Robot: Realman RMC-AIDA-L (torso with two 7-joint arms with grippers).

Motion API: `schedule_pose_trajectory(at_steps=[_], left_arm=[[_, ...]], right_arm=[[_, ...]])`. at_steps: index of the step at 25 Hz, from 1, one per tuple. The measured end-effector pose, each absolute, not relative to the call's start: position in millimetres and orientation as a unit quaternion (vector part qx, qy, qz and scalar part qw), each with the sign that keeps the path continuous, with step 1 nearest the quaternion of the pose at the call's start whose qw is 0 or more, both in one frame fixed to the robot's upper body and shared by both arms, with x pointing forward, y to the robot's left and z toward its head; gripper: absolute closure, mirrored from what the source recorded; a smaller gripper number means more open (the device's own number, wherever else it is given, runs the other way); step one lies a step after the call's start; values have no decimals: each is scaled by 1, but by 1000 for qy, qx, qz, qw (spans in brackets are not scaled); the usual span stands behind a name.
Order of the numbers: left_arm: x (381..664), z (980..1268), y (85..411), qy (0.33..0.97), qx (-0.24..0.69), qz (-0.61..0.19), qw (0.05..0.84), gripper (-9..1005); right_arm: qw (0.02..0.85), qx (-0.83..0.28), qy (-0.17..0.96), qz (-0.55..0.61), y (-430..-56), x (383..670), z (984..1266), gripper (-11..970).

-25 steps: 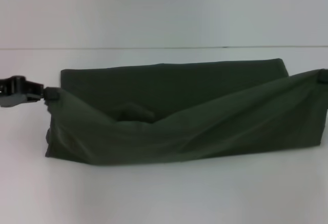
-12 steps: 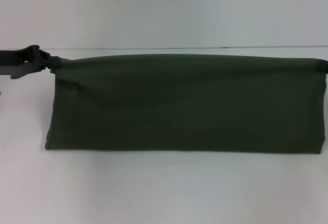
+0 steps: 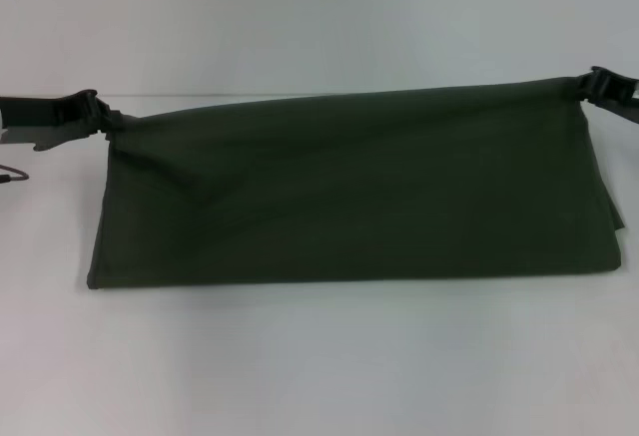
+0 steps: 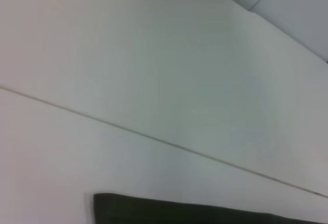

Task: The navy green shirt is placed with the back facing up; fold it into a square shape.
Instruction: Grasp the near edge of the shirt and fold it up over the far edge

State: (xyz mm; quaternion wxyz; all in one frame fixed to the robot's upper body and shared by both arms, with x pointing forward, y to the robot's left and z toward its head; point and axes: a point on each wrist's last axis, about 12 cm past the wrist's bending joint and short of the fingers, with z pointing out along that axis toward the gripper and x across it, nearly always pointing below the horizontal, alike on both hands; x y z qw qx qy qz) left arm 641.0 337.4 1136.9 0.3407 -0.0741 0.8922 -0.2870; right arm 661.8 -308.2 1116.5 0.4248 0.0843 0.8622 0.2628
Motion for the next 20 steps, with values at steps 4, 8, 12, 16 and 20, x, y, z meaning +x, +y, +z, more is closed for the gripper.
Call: schedule_pose_trajectory(at_steps=[4,8,12,16,20], left_arm=[[642,1132,338,894,-81,-277,343,984],[644,1128,338,894,-88,-267,349,984],[646,1125,336,896,-89,-258,349,984],[647,1122,333,897,-89,-254,350,984],[649,1121,328,896,-89,-251,356,985]], right_arm=[[432,74,868,235,-297,669,1114,938],[440,67,871,207,-289,675,1111,938],[445,62,873,191,-282,679,1110,937],[452,54,872,178,-276,682,1110,937],[461,52,871,163,-271,686,1112,923]])
